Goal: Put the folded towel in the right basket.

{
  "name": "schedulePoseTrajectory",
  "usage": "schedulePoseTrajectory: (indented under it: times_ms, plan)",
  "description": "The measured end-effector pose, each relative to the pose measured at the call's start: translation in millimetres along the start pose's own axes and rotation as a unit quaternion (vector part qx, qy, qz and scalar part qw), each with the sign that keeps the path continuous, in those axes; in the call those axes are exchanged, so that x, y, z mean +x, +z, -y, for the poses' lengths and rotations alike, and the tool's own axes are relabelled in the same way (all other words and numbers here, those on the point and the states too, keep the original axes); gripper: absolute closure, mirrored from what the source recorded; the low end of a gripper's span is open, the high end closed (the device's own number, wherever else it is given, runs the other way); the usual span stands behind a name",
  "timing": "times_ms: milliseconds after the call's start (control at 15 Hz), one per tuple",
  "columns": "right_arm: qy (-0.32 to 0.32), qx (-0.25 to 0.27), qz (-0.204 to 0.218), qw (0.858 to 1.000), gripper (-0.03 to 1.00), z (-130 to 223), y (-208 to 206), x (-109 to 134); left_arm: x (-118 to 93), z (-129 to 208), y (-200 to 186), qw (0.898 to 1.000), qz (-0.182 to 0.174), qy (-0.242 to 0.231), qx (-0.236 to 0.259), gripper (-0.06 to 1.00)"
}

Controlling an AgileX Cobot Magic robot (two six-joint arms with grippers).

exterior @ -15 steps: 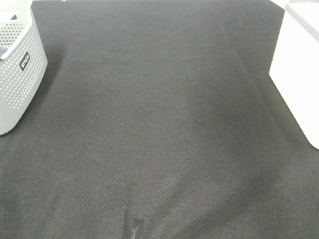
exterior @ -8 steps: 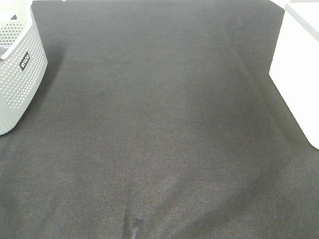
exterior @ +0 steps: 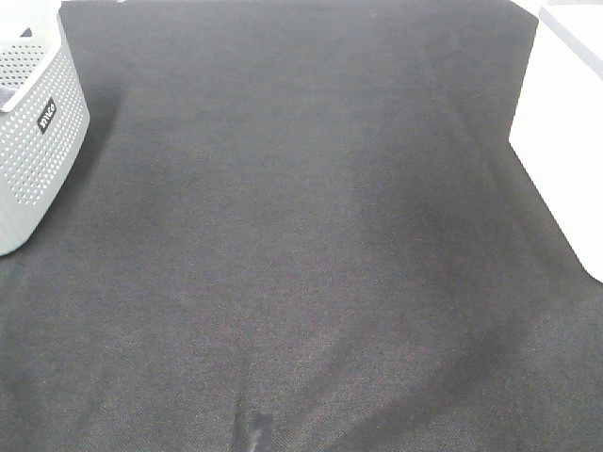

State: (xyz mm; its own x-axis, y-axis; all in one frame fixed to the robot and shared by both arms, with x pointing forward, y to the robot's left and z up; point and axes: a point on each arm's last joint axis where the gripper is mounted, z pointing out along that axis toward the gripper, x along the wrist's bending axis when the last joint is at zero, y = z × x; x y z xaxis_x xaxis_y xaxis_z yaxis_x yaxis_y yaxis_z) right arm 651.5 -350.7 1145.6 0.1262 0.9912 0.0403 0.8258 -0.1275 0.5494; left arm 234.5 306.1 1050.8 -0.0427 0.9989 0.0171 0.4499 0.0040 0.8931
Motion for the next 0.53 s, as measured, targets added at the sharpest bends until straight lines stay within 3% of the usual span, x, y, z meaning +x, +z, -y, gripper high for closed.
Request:
schedulePoseTrajectory:
  times_ms: [200, 400, 533]
  plan:
    - [-0.026, -0.012, -0.005, 1.000, 0.00, 4, -27, 31, 0, 0, 0, 1.000, 0.000, 0.000, 0.000, -0.04]
    - [-0.028, -0.036, -0.002, 0.999, 0.00, 9, -59, 30, 0, 0, 0, 1.000, 0.000, 0.000, 0.000, -0.04]
    - [-0.031, -0.055, -0.029, 0.998, 0.00, 35, -99, 35, 0, 0, 0, 1.000, 0.000, 0.000, 0.000, -0.04]
